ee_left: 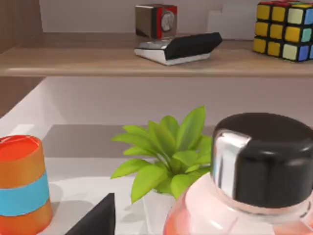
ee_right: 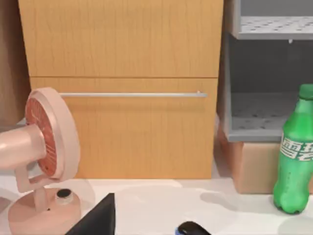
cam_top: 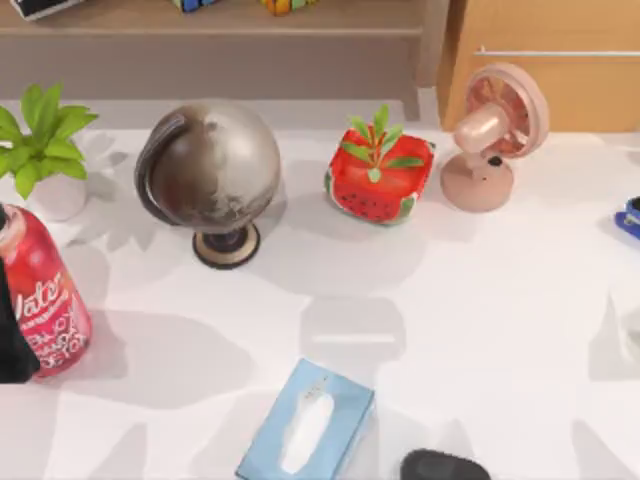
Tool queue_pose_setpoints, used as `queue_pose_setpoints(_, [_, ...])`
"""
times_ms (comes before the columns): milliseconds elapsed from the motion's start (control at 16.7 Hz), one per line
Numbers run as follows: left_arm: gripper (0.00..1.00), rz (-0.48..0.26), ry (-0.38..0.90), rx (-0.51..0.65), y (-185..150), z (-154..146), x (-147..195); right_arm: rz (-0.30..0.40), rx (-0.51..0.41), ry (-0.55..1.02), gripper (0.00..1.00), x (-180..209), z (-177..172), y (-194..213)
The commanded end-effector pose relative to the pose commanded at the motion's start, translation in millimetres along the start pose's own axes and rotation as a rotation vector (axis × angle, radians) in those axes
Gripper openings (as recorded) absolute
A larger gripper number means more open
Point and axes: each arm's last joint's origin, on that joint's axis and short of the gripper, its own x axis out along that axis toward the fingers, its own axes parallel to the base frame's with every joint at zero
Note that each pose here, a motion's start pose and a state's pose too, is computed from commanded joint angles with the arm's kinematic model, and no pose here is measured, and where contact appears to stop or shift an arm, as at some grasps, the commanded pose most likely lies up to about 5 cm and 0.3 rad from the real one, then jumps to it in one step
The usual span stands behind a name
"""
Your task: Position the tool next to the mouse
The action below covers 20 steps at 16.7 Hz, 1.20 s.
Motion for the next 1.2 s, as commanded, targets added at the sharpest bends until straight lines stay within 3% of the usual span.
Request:
queue_pose_setpoints(360, [1.00,0.000,0.000,0.000,0,0,0,-0.002,-0.052,0.073,1.00,1,19,0])
queue_pose_setpoints(660, [1.00,0.000,0.000,0.000,0,0,0,0.019,-0.204,0.328,1.00,26,75,-1])
queue_pose_setpoints(960, [1.00,0.000,0.000,0.000,0,0,0,0.121,-0.383,0.718,1.00,107,116,-4])
queue_pose_setpoints(1200, [1.00,0.000,0.000,0.000,0,0,0,0.268,-0.498,1.036,1.00,195,105,-9])
